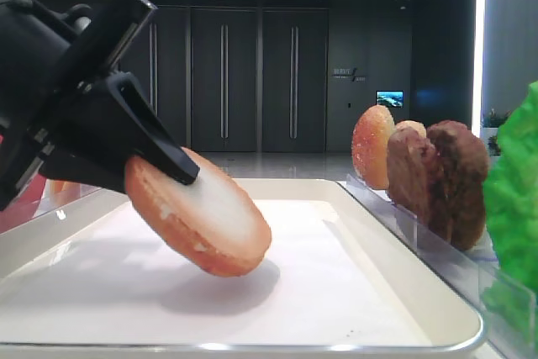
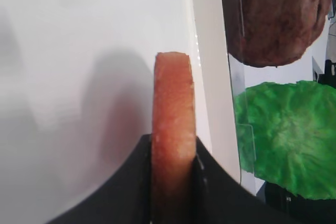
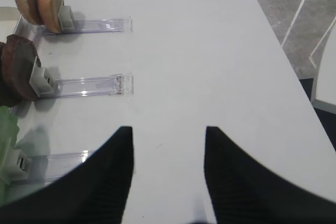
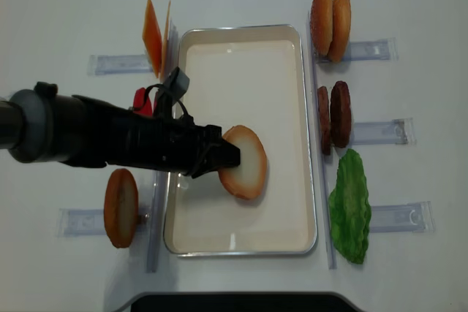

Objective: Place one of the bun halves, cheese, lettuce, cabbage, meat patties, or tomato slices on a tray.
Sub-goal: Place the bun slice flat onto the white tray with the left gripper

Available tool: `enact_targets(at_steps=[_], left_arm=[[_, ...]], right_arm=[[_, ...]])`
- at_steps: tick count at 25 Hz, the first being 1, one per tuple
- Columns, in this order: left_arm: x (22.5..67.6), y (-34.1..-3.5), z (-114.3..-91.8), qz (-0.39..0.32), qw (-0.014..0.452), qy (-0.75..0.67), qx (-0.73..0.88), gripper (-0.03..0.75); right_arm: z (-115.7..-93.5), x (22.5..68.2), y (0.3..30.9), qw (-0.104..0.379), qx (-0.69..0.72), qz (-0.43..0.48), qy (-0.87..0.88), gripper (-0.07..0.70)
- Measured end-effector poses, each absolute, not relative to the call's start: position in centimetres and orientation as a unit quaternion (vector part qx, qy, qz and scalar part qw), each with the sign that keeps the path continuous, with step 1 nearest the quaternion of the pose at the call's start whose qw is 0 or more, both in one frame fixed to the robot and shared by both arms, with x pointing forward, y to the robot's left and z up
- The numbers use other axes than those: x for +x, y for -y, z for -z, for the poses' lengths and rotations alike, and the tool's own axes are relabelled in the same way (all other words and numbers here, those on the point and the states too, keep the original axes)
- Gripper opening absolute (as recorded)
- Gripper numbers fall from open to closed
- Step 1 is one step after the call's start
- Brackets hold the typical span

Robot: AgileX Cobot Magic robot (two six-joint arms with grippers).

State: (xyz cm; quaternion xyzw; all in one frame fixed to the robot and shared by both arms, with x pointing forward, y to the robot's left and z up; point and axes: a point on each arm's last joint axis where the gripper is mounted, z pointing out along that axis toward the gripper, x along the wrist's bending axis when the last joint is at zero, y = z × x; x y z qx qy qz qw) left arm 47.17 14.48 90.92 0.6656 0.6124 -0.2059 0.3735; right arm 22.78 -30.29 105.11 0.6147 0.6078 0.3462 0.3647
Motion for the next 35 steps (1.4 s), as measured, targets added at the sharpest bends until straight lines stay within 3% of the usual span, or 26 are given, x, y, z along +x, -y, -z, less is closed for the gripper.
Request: enact_targets(at_steps=[14, 23, 30, 35], left_arm=[[47.3, -14.6, -90.9, 0.195, 0.374, -0.609, 0.671, 0.127], [47.2, -14.6, -90.8, 0.199, 0.369, -0.614, 0.669, 0.407], [47.2, -14.6, -90.9, 0.208, 0.343, -0.618, 0.676, 0.437], [48.2, -14.6, -91.6, 0.202, 0.285, -0.621, 0.702, 0.438]], right_arm=[[-105.1, 22.8, 30.3, 0.365, 0.615, -0.346, -0.608, 0.307], [-105.1, 22.8, 30.3, 0.365, 0.615, -0.346, -0.608, 0.307], [-105.1, 22.8, 30.3, 0.365, 0.615, -0.346, -0.608, 0.307], [-105.1, 22.8, 30.3, 0.365, 0.615, -0.346, -0.608, 0.307]])
